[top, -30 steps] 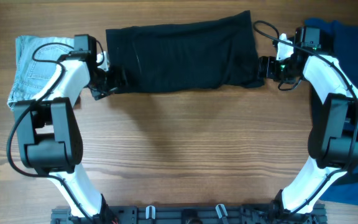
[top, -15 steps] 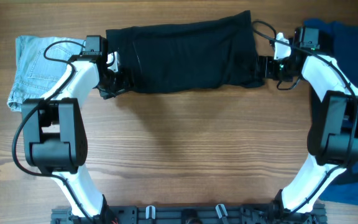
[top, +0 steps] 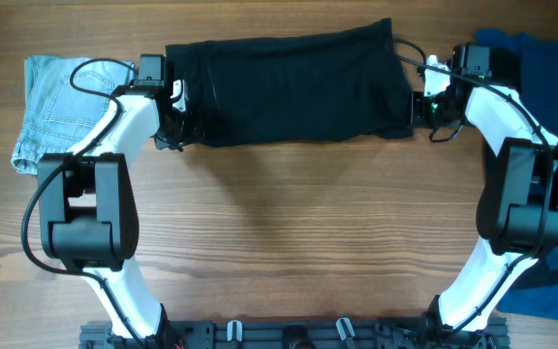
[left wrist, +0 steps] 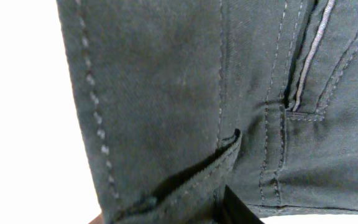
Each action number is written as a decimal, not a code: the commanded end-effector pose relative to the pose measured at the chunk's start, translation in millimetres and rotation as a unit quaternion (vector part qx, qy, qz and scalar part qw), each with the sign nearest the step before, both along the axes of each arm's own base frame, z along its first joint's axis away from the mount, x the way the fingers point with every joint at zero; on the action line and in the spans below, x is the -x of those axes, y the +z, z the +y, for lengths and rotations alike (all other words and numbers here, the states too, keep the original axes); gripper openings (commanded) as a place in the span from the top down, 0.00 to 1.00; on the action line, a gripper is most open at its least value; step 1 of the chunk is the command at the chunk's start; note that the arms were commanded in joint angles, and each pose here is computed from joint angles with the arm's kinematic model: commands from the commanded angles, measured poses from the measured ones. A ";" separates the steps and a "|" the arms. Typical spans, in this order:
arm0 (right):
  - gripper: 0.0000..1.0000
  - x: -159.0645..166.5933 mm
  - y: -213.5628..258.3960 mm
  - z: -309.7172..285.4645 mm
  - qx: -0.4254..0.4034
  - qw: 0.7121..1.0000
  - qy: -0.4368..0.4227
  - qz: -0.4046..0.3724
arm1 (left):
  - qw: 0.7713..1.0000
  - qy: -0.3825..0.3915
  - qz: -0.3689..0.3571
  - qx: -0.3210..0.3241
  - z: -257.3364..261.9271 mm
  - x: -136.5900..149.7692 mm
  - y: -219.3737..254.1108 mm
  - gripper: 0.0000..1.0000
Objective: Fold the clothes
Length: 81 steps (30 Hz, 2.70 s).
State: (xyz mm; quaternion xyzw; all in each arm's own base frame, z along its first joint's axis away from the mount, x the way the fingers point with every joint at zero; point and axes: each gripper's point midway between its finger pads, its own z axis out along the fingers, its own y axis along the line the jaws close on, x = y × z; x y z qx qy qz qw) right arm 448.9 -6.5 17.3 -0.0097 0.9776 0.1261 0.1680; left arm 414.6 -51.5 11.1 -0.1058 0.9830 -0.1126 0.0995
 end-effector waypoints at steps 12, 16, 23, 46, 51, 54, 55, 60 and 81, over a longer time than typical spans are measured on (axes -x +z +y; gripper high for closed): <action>0.90 7.5 -8.4 -38.8 0.094 0.995 -0.034 0.022 | 0.997 0.027 -0.007 -0.065 52.1 -4.2 -7.4 0.63; 0.35 0.9 21.0 -31.9 0.075 0.997 -0.030 -0.004 | 0.997 0.028 -0.012 -0.065 52.0 -5.5 -3.1 0.57; 0.31 -0.1 101.4 -6.1 0.010 0.998 -0.006 -0.065 | 0.995 0.011 -0.104 0.000 29.2 -24.8 77.7 0.48; 0.96 71.9 -53.5 -12.8 0.024 0.974 -0.057 0.218 | 0.999 -0.040 0.008 -0.033 -21.5 -9.1 -42.1 0.86; 0.96 90.0 -50.7 -10.2 0.019 0.963 -0.072 0.258 | 0.997 -0.041 0.051 -0.037 -19.3 11.8 -45.8 0.89; 0.96 96.2 -47.2 -9.5 0.018 0.960 -0.076 0.270 | 0.996 -0.032 0.073 -0.037 -17.7 24.4 -36.6 0.93; 0.96 95.8 -46.4 -9.6 0.018 0.959 -0.081 0.270 | 0.996 -0.030 0.070 -0.036 -17.8 24.8 -29.6 0.94; 0.95 77.0 -2.8 -1.0 0.022 0.977 -0.069 0.202 | 0.999 -0.022 -0.031 -0.026 -20.0 5.7 49.4 0.95; 0.96 47.0 -17.4 71.5 0.036 0.989 -0.006 0.143 | 1.000 -0.001 0.007 -0.024 -21.7 -5.0 -15.8 0.96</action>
